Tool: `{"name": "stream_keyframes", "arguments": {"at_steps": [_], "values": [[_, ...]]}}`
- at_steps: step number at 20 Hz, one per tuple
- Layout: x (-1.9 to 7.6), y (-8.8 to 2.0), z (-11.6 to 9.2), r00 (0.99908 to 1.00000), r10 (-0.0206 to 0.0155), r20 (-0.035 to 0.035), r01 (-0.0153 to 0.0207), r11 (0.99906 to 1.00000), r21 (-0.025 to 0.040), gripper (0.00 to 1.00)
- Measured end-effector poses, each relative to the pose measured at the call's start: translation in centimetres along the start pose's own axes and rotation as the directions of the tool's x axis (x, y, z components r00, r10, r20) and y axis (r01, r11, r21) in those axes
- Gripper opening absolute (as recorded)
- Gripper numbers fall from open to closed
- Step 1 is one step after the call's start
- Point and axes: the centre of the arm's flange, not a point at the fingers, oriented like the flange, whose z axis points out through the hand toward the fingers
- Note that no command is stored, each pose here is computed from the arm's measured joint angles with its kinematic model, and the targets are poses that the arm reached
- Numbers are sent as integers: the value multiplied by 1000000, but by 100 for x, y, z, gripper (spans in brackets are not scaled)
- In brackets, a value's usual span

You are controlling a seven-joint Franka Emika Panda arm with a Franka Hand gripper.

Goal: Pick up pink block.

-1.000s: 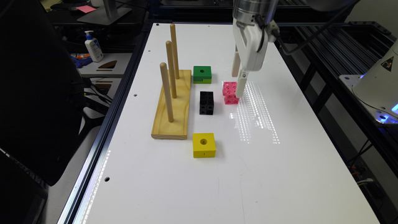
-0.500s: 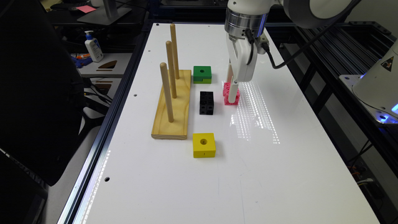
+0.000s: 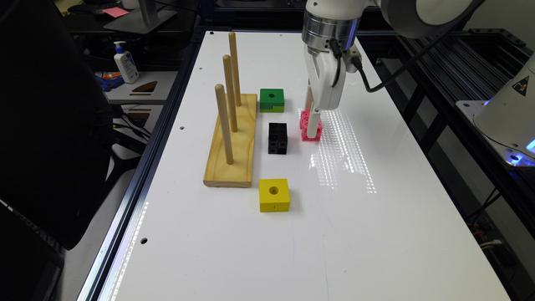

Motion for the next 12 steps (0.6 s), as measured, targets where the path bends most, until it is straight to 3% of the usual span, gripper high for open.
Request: {"name": "stream_keyframes", "arguments": {"at_steps": [3,5,12], "values": [[0,0,0,1000000,96,-10,-96,1000000,8,0],[9,-5,-34,999994,567,-3431,-556,999995,3245,0],[25,-17,-473,999981,833,-6060,-816,999996,2818,0]]}}
